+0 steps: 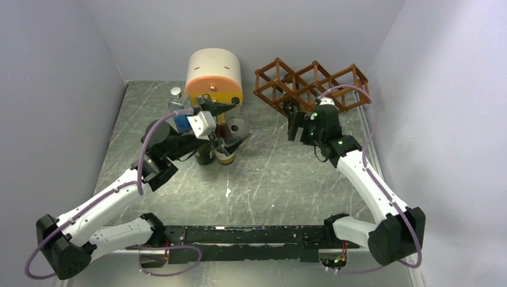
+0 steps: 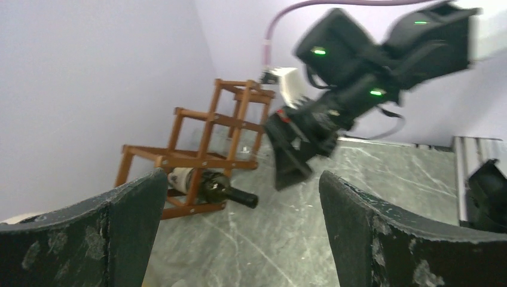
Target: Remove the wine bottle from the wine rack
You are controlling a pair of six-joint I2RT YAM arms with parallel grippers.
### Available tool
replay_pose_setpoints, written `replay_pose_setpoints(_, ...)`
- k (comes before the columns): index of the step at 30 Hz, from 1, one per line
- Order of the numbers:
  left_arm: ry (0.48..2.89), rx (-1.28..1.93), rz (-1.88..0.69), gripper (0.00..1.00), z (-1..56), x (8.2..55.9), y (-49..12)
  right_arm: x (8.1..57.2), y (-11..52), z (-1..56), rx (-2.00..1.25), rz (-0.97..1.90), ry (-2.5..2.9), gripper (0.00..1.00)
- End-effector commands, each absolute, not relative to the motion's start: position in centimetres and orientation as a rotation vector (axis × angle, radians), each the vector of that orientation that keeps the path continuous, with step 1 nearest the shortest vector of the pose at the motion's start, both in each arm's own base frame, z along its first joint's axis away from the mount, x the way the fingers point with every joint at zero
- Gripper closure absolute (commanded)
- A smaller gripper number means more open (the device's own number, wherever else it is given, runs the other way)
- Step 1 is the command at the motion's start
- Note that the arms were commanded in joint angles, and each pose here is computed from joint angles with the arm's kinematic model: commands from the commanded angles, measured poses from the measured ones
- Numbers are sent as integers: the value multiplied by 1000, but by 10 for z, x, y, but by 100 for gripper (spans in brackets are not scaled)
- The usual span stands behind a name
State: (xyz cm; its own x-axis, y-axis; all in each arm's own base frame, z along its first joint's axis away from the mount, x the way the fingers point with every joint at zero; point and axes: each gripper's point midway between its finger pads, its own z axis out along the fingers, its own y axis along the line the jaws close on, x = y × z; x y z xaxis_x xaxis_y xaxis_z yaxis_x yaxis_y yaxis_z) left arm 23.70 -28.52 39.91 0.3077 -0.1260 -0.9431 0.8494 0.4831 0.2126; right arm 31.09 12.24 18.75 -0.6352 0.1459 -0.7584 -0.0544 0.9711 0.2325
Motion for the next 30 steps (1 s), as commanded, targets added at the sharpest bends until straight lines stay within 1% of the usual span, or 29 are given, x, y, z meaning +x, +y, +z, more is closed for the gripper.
replay_pose_setpoints(1, 989, 936, -750, 0, 392, 209, -311, 354, 106, 205, 163, 389, 2124, 0)
replay_pose_setpoints(6, 1028, 1036, -755, 0, 350, 190, -350, 391, 104, 193, 174, 371, 2120, 1)
replay_pose_setpoints(8, 1050, 1073, -733, 1, 334, 188, -360, 404, 105, 184, 175, 373, 2104, 4)
replay_pose_setpoints(11, 1084, 1081, -699, 2, 324, 193, -363, 423, 109, 171, 144, 383, 2062, 11)
replay_pose_setpoints(18, 1110, 1080, -621, 3, 316, 205, -360, 460, 106, 134, 154, 308, 2066, 16)
replay_pose_setpoints(21, 1110, 1088, -605, 4, 315, 206, -360, 476, 111, 121, 153, 314, 2086, 25)
replay_pose_setpoints(25, 1105, 1092, -614, 4, 315, 205, -360, 487, 110, 105, 172, 297, 2088, 31)
replay_pose_setpoints(27, 1106, 1093, -613, 4, 314, 205, -360, 491, 110, 97, 172, 293, 2093, 38)
replay_pose_setpoints(30, 1108, 1087, -597, 4, 313, 207, -359, 498, 113, 87, 171, 297, 2107, 45)
